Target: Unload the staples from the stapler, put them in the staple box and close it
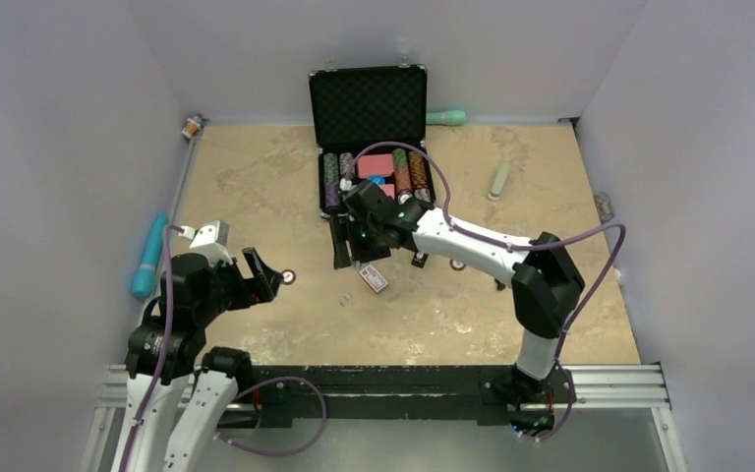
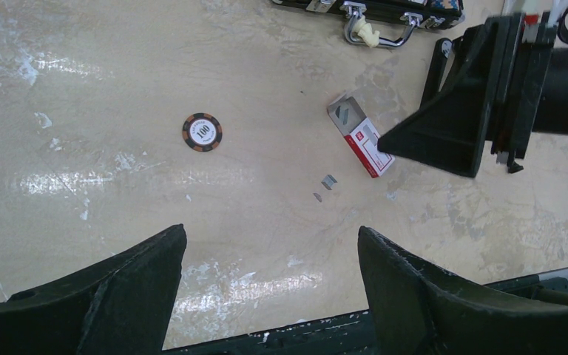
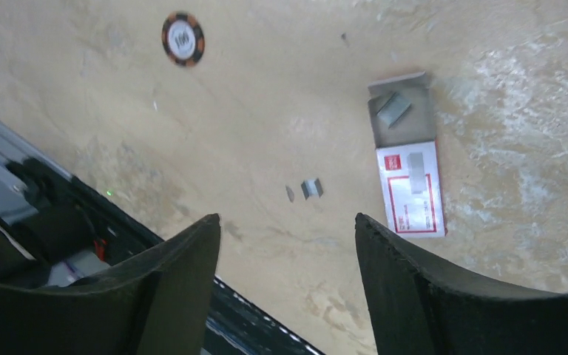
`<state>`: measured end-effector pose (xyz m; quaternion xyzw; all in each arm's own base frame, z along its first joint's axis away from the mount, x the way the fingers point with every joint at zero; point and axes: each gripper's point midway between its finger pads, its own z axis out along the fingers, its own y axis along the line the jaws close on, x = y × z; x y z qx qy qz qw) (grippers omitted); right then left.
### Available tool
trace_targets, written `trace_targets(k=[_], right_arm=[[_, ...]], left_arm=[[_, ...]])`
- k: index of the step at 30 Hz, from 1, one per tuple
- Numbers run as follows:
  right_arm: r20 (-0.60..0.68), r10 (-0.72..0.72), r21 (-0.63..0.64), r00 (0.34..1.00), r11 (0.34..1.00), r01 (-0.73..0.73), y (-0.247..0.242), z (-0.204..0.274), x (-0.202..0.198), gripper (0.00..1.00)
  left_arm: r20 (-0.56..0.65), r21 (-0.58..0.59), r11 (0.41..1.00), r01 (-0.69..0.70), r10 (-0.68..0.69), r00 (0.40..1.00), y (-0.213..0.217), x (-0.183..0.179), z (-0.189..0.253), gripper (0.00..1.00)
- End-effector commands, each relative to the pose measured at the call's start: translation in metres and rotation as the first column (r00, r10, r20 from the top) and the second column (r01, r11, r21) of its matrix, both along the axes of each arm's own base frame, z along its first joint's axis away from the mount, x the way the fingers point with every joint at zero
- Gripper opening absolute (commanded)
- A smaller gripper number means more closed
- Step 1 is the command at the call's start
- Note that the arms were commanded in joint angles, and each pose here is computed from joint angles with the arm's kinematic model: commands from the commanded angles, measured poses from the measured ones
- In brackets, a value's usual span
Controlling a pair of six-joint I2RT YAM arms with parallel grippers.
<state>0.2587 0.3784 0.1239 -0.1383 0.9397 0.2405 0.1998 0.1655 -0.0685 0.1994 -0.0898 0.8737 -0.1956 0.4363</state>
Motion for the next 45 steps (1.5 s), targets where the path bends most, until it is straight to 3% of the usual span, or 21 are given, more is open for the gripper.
trace_targets(k=[1,6,13,31,45], right_arm=[[0.142,0.158,-0.033,0.977,0.987,-0.155,-0.003,0.018,-0.021,0.73],[0.174,0.216,-0.098,0.961,0.975,-0.201,-0.015,0.007,-0.037,0.75],[0.214,0.309,-0.257,0.927,0.933,-0.252,-0.019,-0.013,-0.049,0.71],[0.173,0.411,-0.358,0.895,0.873,-0.331,0.014,-0.063,-0.053,0.56],[0.148,0.428,-0.399,0.891,0.851,-0.342,0.023,-0.085,-0.046,0.52]], left_arm=[[0.025,-0.002,1.0,-0.012,0.012,1.0,0.001,0.005,0.004,0.91],[0.025,-0.002,1.0,-0.02,0.02,0.999,0.002,0.005,0.004,1.0],[0.026,-0.002,1.0,-0.024,0.024,0.999,0.003,0.005,0.004,1.0],[0.023,0.004,0.999,-0.033,0.033,0.999,0.004,0.003,0.004,0.98],[0.021,0.006,0.999,-0.032,0.032,0.999,0.004,0.004,0.003,0.97]])
